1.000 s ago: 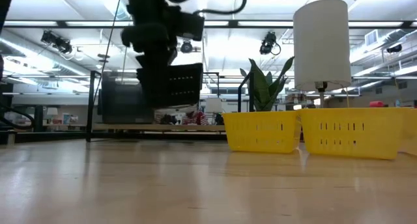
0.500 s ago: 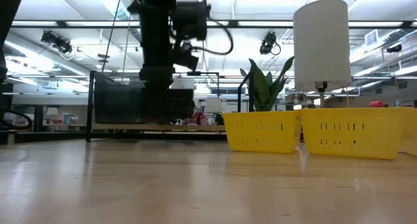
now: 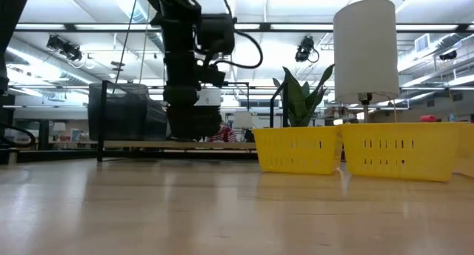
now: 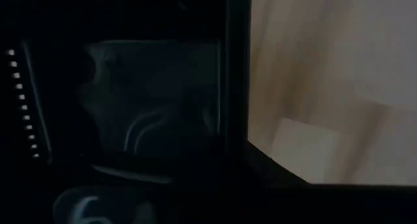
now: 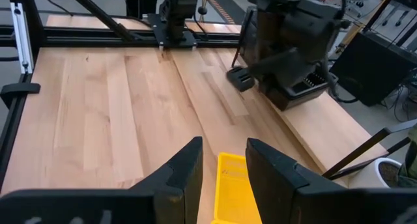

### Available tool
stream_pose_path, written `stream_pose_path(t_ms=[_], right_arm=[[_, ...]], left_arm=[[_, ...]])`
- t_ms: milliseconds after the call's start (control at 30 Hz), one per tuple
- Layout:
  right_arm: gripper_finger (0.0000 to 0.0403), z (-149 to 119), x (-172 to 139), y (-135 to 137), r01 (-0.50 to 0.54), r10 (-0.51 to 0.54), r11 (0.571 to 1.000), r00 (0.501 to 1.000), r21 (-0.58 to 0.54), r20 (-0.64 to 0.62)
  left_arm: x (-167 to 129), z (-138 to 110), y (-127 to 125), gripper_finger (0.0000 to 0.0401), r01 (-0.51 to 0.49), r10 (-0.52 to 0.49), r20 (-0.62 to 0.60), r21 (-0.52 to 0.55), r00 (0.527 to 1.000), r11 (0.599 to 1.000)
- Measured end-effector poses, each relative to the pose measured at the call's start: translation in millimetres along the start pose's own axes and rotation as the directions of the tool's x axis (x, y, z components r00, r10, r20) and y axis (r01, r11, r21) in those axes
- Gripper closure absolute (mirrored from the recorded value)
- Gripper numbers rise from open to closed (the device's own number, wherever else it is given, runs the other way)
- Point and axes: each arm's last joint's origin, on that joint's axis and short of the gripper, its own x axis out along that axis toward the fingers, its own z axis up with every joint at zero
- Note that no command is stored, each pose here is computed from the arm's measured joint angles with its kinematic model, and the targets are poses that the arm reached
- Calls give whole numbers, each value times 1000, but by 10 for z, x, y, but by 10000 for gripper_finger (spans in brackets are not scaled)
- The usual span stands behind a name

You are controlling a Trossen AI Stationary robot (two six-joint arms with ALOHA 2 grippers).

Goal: Stack baskets on shelf by color
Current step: Put the stacked black baskets on the shelf, then adjust the stacked gray bins on the shelf

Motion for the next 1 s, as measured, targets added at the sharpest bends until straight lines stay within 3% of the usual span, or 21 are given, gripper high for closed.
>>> stream_pose_path(t_ms=[133,267,367,567,800,900,1000], right_arm=[[280,-1,-2,1,0,0,1000,1000,-1,0],[280,-1,-2,0,0,0,1000,1000,-1,0],[280,-1,-2,0,0,0,1000,1000,-1,0],[280,-1,-2,0,0,0,1000,1000,-4,0],[280,-1,-2,0,0,0,1000,1000,-2,1],[280,1,-3,4,-2,2,1000,1000,5,2],[280,-2,-19,11,-8,8,1000,1000,6,4]], left_arm=[[67,-28,175,387,0,0,-20,-1,1000,1000],[129,-55,318,370,89,-89,-17,16,996,996],[143,-67,360,357,69,-70,-26,-8,997,998],[98,-41,256,283,90,-90,-16,17,996,996],[-245,102,310,183,99,-98,14,-19,995,995],[-464,70,444,176,91,-91,6,-7,996,996],[-643,-70,632,194,50,-50,-33,-26,998,998]])
